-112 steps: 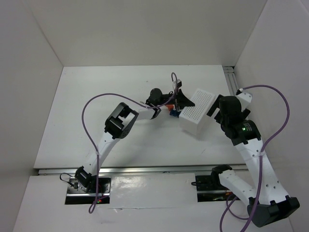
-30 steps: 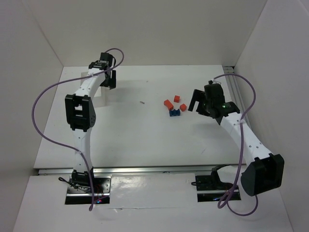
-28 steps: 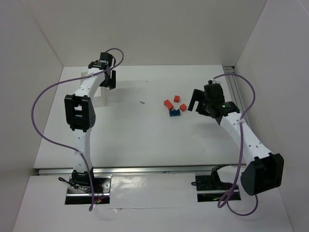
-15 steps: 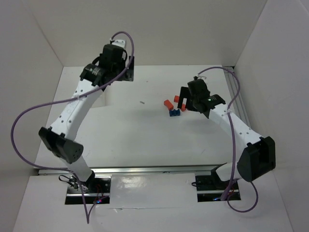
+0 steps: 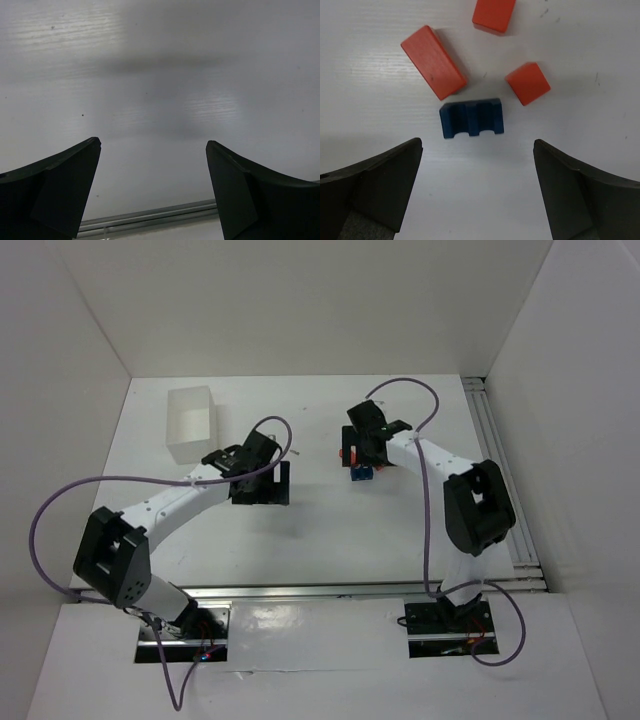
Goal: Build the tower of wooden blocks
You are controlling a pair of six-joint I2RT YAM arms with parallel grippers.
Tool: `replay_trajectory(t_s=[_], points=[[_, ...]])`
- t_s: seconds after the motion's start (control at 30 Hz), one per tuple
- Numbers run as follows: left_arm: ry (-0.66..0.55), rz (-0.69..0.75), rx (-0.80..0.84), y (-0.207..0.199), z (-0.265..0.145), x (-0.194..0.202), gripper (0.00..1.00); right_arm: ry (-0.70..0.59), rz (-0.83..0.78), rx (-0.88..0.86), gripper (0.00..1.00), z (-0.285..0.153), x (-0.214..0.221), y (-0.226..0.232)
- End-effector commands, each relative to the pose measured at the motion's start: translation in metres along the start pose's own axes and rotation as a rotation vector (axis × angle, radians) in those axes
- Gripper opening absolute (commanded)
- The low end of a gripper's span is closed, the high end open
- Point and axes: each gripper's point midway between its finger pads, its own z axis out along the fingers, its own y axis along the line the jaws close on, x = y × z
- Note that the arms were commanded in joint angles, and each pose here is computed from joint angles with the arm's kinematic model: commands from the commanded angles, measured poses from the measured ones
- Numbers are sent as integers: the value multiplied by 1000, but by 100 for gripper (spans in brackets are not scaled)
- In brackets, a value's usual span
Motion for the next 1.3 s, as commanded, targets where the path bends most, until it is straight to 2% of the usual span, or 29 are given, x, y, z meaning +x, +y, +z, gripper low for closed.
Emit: replay_trajectory(t_s=[0.0,0.13,0.3,0.43,0.67,0.77,0.93,1.13,1.27], points=[[-157,-86,143,-28,-24,-31,100,-100,-32,-45,99,8,-39,24],[-152,-90,148,-31,-22,-28,100,-90,-97,-54,94,24,-34,32],[-129,-80,126,-30,-12,-23,100,-120,-134,-95,79,32,-45,44],[-117,-70,106,-28,-5,-21,100,-87,-170,-112,72,51,-39,52],[-101,-68,96,-26,-1,-16,100,-71,-183,-127,68,67,-37,61],[-94,-58,91,-25,2,-15,100,-60,-186,-123,63,74,-34,61],[-100,-58,82,-23,2,-16,100,-68,-184,-126,56,72,-38,63],[-105,-59,74,-22,3,-16,100,-75,-181,-143,41,65,-40,64],[-111,-59,44,-15,1,-16,100,-70,-160,-263,41,50,-46,80]])
